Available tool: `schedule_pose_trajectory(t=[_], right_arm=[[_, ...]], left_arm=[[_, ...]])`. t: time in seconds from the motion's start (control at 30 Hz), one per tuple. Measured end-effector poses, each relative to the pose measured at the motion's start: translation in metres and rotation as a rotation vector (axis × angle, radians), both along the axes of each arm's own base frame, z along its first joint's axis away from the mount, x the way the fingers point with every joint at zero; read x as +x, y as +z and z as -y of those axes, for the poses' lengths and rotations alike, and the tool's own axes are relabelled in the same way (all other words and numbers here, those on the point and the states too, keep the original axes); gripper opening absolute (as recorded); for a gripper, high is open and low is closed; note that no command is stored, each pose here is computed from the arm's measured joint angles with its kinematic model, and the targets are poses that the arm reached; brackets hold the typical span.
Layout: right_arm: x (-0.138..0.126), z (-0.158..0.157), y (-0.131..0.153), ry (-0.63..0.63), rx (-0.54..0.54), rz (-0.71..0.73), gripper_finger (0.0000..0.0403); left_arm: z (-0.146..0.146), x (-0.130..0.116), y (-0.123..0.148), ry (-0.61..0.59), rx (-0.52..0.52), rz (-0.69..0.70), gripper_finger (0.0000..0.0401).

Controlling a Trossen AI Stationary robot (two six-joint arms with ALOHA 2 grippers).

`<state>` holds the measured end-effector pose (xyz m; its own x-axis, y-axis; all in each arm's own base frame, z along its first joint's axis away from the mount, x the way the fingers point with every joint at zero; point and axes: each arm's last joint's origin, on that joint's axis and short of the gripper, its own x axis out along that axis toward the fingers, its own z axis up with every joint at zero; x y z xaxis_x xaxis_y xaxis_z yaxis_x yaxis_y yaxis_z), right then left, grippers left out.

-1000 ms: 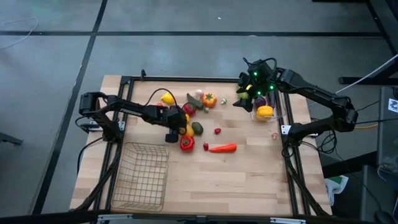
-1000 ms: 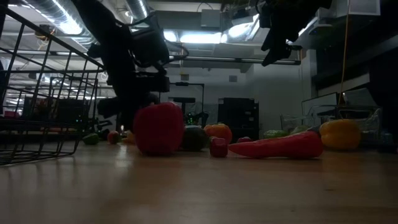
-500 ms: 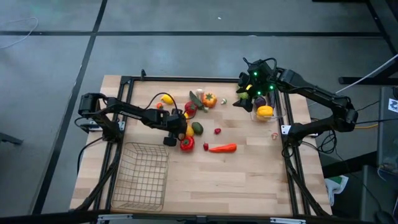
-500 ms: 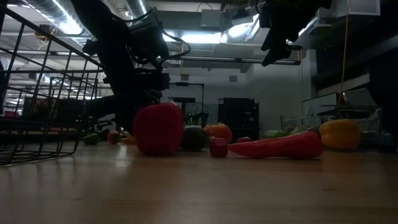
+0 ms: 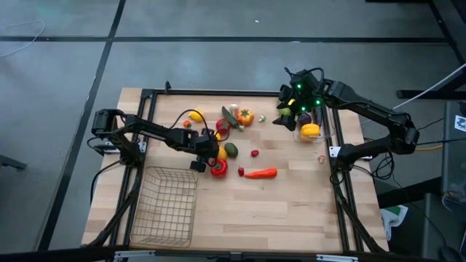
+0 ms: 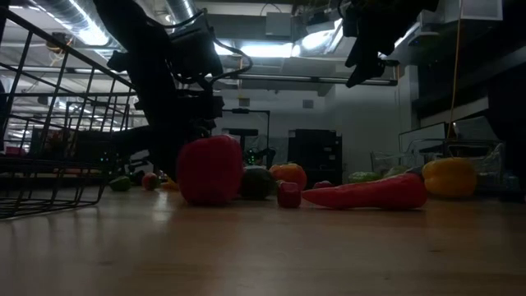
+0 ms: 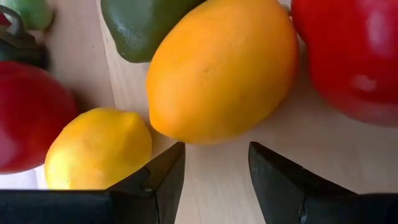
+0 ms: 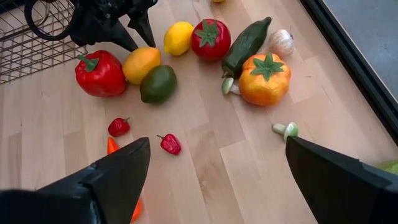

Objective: Sort produce into baskets
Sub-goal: Put the bottom lemon into the wire basket

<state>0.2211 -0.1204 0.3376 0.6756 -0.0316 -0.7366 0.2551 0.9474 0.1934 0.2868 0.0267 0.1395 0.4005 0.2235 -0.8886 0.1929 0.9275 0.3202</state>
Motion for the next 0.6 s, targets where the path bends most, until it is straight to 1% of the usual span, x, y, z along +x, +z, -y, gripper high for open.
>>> schedule_pose_trajectory(t=[0.07, 0.23, 0.43, 0.6], right_arm=[[0.0000, 0.0000, 0.0000, 0.000, 0.000, 0.000, 0.0372], [0.0000, 0.0000, 0.0000, 0.000, 0.000, 0.000, 0.0372], [0.0000, 0.0000, 0.0000, 0.000, 0.000, 0.000, 0.0372], [0.0000, 0.0000, 0.0000, 0.000, 0.000, 0.000, 0.0372]], left_arm=[[0.0000, 0.0000, 0.0000, 0.008, -0.004, 0.002, 0.0172], [0.0000, 0.0004, 0.0002, 0.072, -0.032, 0.023, 0.0172], [0.0004, 0.0011, 0.0005, 0.031, -0.014, 0.020, 0.0173], [0.0004, 0.0010, 0.0004, 0.037, -0.017, 0.020, 0.0173]])
